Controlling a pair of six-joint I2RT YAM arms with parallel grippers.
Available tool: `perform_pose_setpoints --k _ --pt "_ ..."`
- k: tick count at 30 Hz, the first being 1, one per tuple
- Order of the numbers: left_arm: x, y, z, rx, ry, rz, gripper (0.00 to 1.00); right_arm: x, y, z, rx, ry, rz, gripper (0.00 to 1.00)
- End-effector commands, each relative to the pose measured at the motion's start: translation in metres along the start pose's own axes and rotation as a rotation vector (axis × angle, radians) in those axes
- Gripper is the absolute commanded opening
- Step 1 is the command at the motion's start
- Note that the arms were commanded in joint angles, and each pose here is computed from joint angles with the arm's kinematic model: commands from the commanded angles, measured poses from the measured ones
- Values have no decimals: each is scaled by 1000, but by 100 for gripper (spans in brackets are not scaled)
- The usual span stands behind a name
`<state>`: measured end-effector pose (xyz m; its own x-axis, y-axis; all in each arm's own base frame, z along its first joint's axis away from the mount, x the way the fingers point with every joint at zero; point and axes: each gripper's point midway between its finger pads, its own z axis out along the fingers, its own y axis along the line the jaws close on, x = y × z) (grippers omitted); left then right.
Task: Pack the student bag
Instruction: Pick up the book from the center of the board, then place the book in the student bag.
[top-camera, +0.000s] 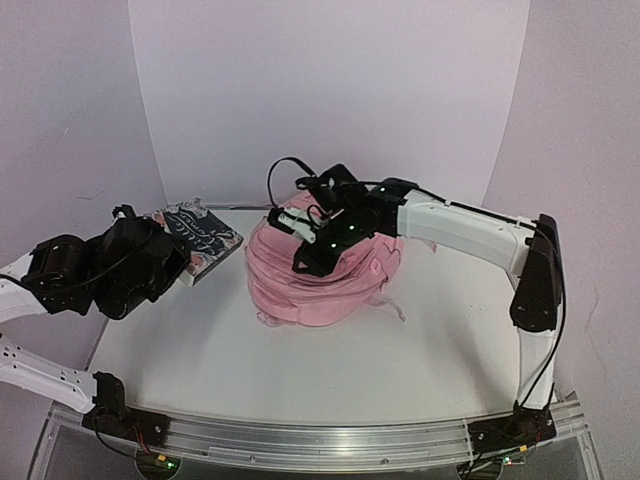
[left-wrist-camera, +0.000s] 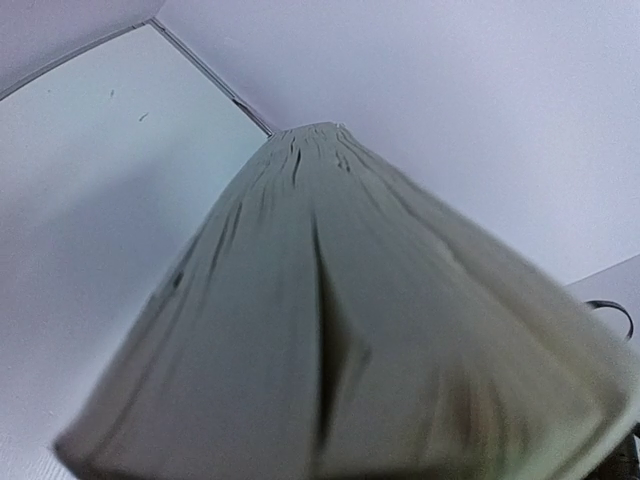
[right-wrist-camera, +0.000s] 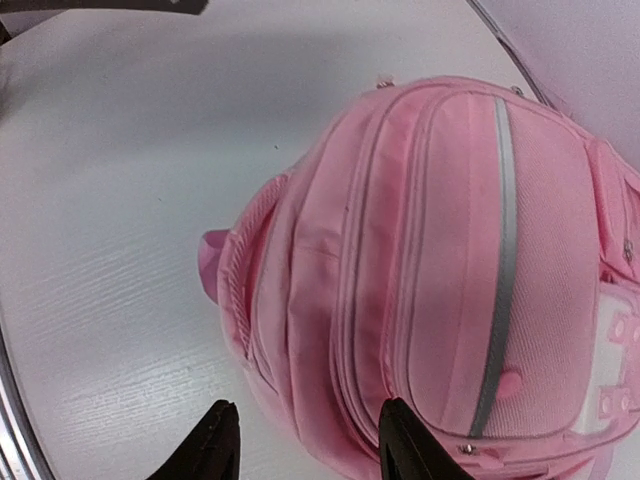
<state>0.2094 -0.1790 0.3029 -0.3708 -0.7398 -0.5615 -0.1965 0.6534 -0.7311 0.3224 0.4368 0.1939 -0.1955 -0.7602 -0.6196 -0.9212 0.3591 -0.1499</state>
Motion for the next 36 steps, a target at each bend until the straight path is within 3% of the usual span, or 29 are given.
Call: perform_pose_setpoints --k 1,10,16,25,30,36 --pt "-41 -4 -17 18 -112 -129 0 -21 -3 21 58 -28 -70 44" --pt "-41 -5 -17 11 -116 -136 0 0 -14 85 127 74 -126 42" --pt "-40 -4 -16 7 -113 -133 0 10 -36 103 255 124 -146 37" --pt "-25 14 -12 -12 -56 -141 0 -20 -62 69 316 40 -100 0" --pt "-1 16 -7 8 40 -101 0 -40 -81 37 322 -38 -46 0" --pt "37 -3 -2 142 194 -51 0 -71 -106 -9 306 -182 69 0"
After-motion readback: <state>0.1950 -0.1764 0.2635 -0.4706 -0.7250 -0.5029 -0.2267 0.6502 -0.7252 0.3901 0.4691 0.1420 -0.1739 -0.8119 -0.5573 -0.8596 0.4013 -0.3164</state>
